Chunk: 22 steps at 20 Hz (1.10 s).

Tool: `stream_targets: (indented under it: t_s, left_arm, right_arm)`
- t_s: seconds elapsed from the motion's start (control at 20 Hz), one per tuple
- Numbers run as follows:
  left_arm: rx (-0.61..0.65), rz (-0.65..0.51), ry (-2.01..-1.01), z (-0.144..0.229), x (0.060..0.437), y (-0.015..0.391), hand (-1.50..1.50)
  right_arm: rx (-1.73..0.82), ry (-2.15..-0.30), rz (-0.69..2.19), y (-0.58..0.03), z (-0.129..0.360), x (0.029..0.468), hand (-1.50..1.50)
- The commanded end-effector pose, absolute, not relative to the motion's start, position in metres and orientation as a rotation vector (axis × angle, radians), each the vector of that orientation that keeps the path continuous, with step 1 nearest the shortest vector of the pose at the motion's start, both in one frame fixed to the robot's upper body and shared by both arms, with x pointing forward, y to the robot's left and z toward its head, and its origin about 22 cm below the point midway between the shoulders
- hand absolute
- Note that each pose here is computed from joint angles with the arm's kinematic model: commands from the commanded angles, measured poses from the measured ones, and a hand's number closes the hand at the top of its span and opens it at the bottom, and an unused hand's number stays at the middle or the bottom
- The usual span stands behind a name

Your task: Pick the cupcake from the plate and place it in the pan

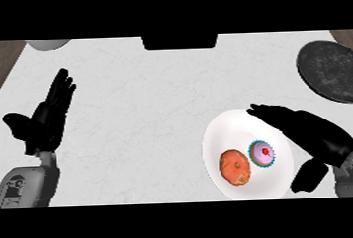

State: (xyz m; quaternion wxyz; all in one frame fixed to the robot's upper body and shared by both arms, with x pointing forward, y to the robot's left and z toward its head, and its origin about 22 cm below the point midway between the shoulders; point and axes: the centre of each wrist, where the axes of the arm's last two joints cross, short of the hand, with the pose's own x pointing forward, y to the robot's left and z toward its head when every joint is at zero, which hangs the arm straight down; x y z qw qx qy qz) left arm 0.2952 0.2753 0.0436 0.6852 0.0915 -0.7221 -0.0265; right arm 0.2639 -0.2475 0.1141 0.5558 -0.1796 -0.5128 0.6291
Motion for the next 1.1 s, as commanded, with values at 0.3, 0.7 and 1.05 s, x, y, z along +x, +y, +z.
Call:
stream_targets:
  t_s: [0.3,0.7,1.05]
  left_arm:
    - [0.189,-0.054,-1.615,0.055,0.289,0.279,0.00]
    - [0.204,-0.039,-1.617,0.058,0.308,0.281,0.00]
    - [0.209,-0.073,-1.610,0.021,0.300,0.281,0.00]
  right_arm:
    - [-0.542,-1.058,1.603,-0.234,0.110,0.271,-1.50]
    - [-0.511,-1.045,1.602,-0.220,0.065,0.270,-1.50]
    - [-0.531,-0.969,1.647,-0.204,0.053,0.283,-1.50]
